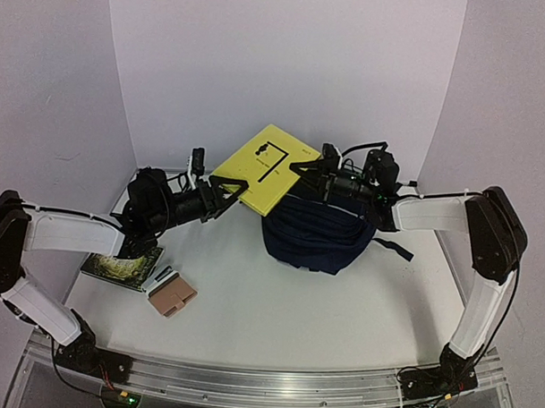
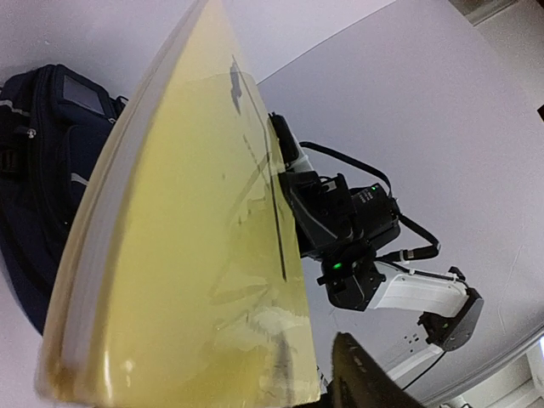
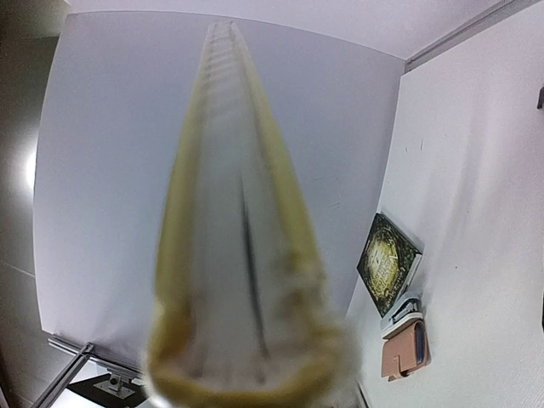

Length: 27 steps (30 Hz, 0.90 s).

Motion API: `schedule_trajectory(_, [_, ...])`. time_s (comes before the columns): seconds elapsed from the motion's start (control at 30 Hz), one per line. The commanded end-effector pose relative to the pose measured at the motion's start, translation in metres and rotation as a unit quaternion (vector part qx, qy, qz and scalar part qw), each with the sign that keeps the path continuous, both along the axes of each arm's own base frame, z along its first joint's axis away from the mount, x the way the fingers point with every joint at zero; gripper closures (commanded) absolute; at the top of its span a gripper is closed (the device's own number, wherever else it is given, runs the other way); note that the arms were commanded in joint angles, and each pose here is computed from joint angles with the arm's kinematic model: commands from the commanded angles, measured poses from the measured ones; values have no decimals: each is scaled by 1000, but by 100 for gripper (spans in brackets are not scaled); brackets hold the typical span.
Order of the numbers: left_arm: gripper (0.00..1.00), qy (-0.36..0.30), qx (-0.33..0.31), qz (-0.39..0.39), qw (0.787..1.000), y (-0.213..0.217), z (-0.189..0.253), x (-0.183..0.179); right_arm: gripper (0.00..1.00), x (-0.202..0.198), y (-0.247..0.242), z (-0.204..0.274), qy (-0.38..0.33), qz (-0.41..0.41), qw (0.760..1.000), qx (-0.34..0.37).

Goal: Pack the student bag
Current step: Pick up the book from the center of the board, then place the book in the student bag.

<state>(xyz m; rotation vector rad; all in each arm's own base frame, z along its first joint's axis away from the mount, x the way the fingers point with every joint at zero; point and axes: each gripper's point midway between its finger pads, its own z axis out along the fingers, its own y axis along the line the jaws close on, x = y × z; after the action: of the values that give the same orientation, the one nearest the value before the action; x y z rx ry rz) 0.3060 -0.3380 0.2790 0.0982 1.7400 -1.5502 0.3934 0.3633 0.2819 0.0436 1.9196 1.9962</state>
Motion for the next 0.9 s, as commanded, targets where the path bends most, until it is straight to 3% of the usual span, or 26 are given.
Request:
schedule_trajectory(0.0, [63,-43,-47,-20,998,-7,39,-2,100,-18,2,46,-77,22,995,51])
schedule_trajectory(0.1, [83,-36,-52,-26,998,-6,34,-5,98,-18,4,38,-84,32,995,39])
schedule_trajectory(0.23, [100,-24,-57,-18,998,2,29,-10,50,-2,-2,0,-91,20,994,-50])
schedule_trajectory(0.33, [100,-13,-53,-3,999,13,25,-15,43,12,-19,-27,-156,-19,967,-202])
schedule_trajectory(0.4, [100,-1,-46,10,999,21,20,-18,43,19,-36,-43,-207,-36,930,-301])
schedule_trajectory(0.57, [100,23,-36,28,999,37,6,-27,46,26,-64,-65,-311,-17,829,-464])
schedule_trajectory(0.87, [100,47,-28,39,998,51,-10,-38,45,18,-70,-115,-417,61,648,-634])
